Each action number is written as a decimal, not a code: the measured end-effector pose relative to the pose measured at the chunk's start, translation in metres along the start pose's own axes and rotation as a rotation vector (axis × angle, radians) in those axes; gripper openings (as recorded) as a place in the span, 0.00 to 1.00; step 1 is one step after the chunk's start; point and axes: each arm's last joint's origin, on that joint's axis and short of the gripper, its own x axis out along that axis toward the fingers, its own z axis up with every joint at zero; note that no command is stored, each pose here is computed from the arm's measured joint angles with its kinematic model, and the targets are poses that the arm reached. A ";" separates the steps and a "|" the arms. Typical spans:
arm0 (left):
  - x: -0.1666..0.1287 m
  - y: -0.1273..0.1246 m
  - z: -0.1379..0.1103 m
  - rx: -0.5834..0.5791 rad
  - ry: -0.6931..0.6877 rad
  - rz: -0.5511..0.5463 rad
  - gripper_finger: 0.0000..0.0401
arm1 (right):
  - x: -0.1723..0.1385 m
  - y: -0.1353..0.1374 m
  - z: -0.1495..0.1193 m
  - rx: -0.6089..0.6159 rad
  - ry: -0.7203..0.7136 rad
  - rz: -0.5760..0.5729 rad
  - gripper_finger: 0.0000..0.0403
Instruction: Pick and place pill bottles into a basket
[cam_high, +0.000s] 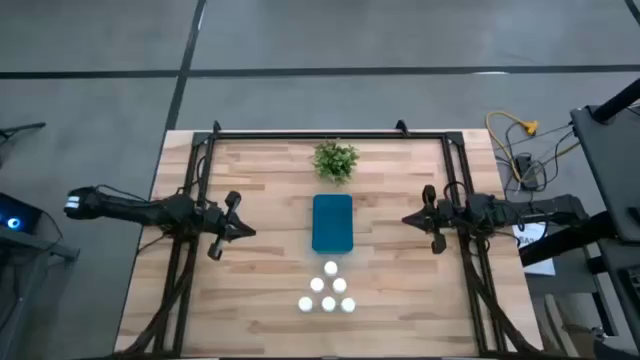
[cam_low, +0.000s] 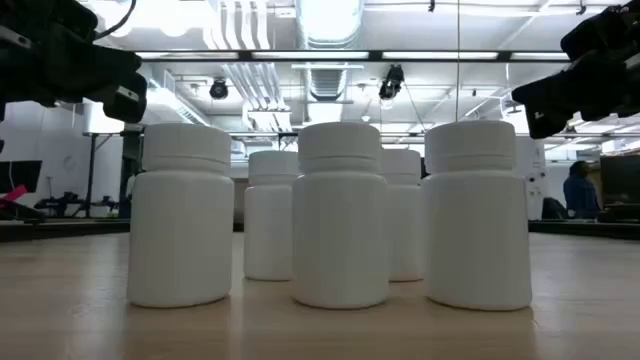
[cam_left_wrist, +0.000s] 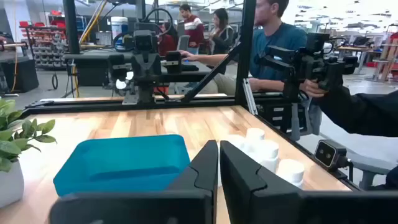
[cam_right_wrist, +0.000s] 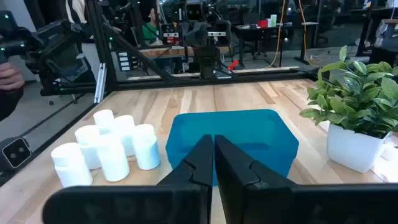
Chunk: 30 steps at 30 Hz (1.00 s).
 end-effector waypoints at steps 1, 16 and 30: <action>0.000 0.000 0.000 0.000 -0.002 0.000 0.00 | 0.000 0.000 0.000 0.000 0.000 0.000 0.02; -0.001 0.000 0.002 0.002 -0.020 -0.001 0.00 | 0.000 0.000 0.000 0.002 0.000 0.000 0.02; -0.001 0.000 0.002 0.003 -0.023 -0.001 0.00 | 0.000 0.000 0.001 0.001 -0.008 -0.001 0.02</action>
